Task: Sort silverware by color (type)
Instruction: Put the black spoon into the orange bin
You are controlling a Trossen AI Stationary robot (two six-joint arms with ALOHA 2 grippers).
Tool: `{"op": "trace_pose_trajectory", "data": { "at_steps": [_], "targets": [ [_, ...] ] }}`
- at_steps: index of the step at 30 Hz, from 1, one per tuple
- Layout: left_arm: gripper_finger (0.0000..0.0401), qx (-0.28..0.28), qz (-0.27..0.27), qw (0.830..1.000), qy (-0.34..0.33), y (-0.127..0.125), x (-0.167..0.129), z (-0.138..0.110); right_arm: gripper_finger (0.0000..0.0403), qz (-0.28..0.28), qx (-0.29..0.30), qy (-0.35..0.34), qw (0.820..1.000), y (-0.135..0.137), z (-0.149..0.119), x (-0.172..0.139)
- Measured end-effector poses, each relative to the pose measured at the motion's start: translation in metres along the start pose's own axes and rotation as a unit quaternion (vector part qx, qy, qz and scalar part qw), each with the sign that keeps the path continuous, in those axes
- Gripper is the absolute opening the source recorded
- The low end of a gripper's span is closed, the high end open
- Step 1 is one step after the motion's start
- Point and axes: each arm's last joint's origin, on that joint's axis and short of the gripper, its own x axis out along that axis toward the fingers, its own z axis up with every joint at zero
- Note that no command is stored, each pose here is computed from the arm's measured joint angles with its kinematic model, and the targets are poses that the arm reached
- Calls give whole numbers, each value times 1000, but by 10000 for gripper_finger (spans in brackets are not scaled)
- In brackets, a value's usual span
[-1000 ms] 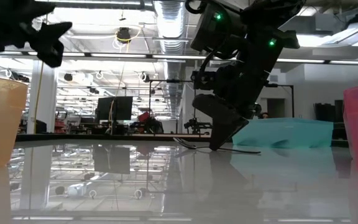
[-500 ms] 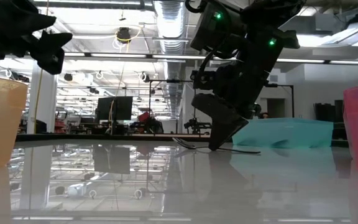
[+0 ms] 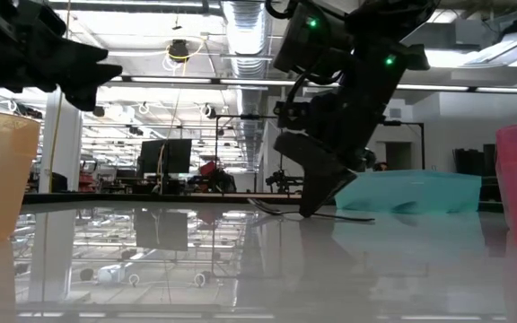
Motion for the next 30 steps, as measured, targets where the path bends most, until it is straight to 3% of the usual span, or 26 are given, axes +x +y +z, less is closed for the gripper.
{"op": "trace_pose_trajectory", "data": {
  "at_steps": [16,24,30],
  "targets": [
    [164,-9,115,993,-38,13,-1,6,5,5,4,-17,1000,0,5,2],
    [164,-27,116,992,-44,14,-1,6,3,0,-12,-32,999,6,1,-1],
    [164,-30,116,992,-43,14,-1,6,3,41,-15,-62,997,14,7,-2]
  ]
}}
